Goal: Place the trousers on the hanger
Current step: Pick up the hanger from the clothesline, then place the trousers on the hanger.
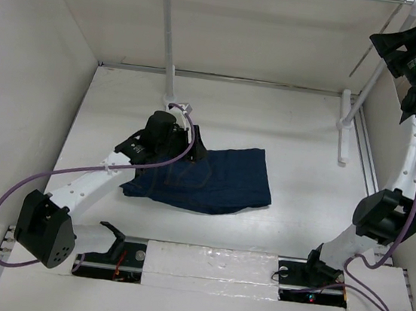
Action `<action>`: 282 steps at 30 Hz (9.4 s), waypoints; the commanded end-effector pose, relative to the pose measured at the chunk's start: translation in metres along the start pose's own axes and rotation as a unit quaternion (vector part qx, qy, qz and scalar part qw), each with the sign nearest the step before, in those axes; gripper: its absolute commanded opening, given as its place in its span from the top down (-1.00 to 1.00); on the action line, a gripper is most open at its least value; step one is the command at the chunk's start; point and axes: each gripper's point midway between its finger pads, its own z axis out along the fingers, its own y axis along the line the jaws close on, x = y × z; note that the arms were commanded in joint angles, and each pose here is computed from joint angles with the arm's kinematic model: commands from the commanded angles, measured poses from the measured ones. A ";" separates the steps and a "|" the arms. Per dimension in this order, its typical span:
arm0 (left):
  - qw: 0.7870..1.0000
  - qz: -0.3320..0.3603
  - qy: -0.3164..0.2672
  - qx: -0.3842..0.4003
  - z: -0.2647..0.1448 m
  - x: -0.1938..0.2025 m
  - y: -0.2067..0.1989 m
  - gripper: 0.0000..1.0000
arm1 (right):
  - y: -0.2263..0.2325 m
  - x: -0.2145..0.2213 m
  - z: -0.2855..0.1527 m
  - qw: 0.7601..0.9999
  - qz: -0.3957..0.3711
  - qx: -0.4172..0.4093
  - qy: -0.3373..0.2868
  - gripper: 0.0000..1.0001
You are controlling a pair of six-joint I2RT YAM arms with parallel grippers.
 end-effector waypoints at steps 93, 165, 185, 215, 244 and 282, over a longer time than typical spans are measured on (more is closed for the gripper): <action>0.985 0.023 -0.056 0.160 -0.032 -0.097 -0.133 -0.13 | 0.031 0.209 -0.036 0.973 0.020 -0.117 0.201 0.83; 0.979 -0.141 -0.005 0.147 0.143 0.021 -0.199 1.00 | -0.001 0.356 -0.269 0.914 -0.082 0.038 0.395 0.12; 0.970 -0.236 -0.047 0.036 0.182 0.068 -0.149 1.00 | -0.076 0.427 -0.185 0.893 -0.106 -0.003 0.437 0.50; 0.975 -0.221 -0.017 -0.009 0.205 0.093 -0.113 1.00 | -0.082 0.504 -0.175 0.872 -0.030 -0.040 0.487 0.34; 0.978 -0.209 0.003 -0.020 0.205 0.106 -0.105 1.00 | -0.097 0.484 -0.188 0.860 -0.110 0.041 0.496 -0.11; 0.982 -0.157 -0.014 -0.104 0.156 0.098 -0.032 1.00 | -0.140 0.380 -0.179 0.923 -0.063 0.105 0.366 1.00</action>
